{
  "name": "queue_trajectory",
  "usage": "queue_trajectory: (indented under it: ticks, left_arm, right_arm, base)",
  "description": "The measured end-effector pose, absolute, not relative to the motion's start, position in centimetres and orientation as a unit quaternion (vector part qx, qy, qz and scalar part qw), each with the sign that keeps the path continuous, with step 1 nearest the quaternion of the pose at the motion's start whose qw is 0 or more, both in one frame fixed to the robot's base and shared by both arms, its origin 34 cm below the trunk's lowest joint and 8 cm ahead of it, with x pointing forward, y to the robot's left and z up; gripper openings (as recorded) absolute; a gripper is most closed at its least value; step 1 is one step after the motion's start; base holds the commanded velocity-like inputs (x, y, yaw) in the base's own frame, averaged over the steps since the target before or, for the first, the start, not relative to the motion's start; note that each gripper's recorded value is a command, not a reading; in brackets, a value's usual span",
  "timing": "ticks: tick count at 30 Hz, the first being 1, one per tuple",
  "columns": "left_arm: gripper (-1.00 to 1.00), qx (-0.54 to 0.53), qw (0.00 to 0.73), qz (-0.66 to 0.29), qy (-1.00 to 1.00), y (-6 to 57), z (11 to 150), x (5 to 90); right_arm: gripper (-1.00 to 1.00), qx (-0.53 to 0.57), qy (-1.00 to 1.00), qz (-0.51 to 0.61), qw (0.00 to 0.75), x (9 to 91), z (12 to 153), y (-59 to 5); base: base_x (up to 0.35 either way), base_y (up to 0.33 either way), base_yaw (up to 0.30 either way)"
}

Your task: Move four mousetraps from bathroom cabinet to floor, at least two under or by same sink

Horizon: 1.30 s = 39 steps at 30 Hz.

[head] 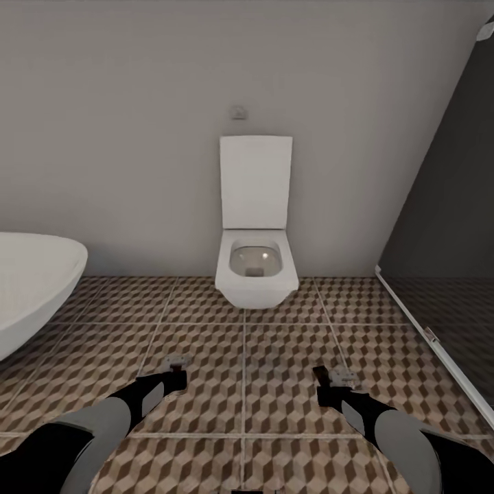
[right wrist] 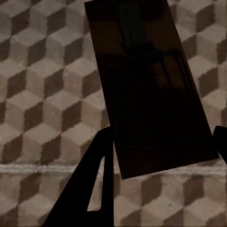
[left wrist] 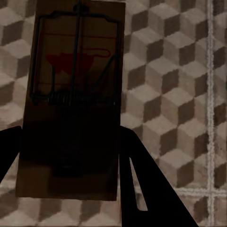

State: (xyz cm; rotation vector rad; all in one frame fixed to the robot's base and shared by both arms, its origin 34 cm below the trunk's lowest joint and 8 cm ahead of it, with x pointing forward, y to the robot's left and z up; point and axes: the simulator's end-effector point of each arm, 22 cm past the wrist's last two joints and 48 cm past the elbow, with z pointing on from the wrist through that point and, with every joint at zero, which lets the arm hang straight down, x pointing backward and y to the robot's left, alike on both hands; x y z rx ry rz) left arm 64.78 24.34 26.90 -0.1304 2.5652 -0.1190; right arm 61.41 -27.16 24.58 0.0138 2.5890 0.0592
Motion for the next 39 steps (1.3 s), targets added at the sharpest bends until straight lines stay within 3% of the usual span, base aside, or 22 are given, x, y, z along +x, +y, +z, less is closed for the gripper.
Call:
queue_trajectory:
  ticks: [14, 39]
  left_arm:
    - [-1.0, -0.049, 0.283, -0.045, 0.957, 24.31, 26.95, 64.87]
    - [-1.0, -0.047, 0.282, -0.05, 0.957, 23.46, 26.97, 64.89]
  right_arm:
    - [-1.0, 0.003, 0.962, 0.023, 0.272, 61.41, 24.57, -27.11]
    - [-1.0, 0.0, 0.962, 0.024, 0.272, 61.4, 24.54, -27.02]
  base:
    - [0.279, 0.077, 0.0]
    - [0.013, -0.056, 0.0]
